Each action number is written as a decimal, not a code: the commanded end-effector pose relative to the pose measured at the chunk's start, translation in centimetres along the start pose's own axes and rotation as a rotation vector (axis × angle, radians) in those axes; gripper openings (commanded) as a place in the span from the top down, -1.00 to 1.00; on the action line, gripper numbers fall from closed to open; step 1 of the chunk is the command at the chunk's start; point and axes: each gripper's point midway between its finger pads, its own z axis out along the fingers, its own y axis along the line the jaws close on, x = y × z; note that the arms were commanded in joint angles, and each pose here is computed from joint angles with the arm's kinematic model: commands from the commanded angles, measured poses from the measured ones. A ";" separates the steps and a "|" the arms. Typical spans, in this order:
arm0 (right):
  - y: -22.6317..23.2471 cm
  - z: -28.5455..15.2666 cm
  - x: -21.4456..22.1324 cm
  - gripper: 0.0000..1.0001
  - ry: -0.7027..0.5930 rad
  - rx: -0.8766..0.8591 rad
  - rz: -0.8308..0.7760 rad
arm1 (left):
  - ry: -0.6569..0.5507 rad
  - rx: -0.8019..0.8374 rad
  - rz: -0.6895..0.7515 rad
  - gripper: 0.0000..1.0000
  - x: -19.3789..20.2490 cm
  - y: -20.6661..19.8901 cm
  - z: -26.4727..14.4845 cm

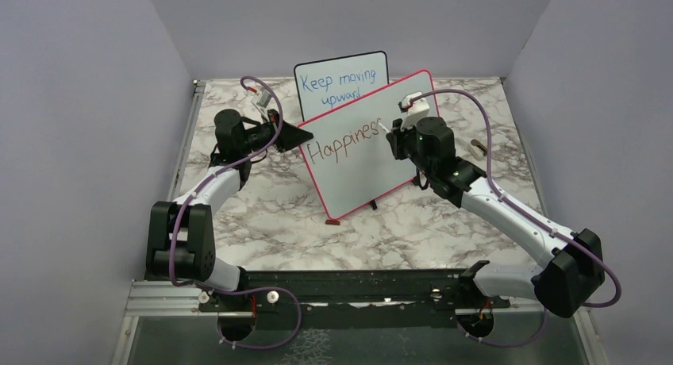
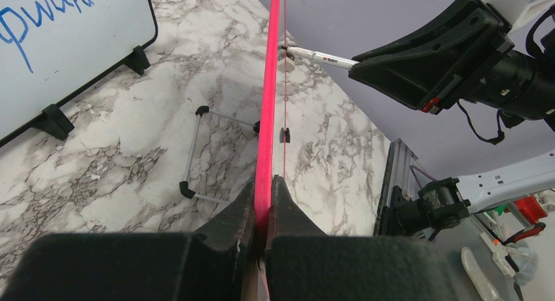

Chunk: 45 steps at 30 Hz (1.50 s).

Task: Write a sentence on the whiteboard

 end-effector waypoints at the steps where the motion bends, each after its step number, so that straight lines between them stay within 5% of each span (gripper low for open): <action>1: 0.1 -0.7 1.1 0.98 0.041 -0.017 -0.005 | 0.048 -0.025 -0.012 1.00 1.8 1.4 0.1; 21: -2.1 -1.1 1.9 0.98 0.060 0.106 0.008 | 0.047 -0.024 -0.010 1.00 1.7 1.3 0.1; 45: 0.7 -1.1 1.6 0.98 0.066 -0.047 0.038 | 0.049 -0.023 -0.013 1.00 1.8 1.3 0.1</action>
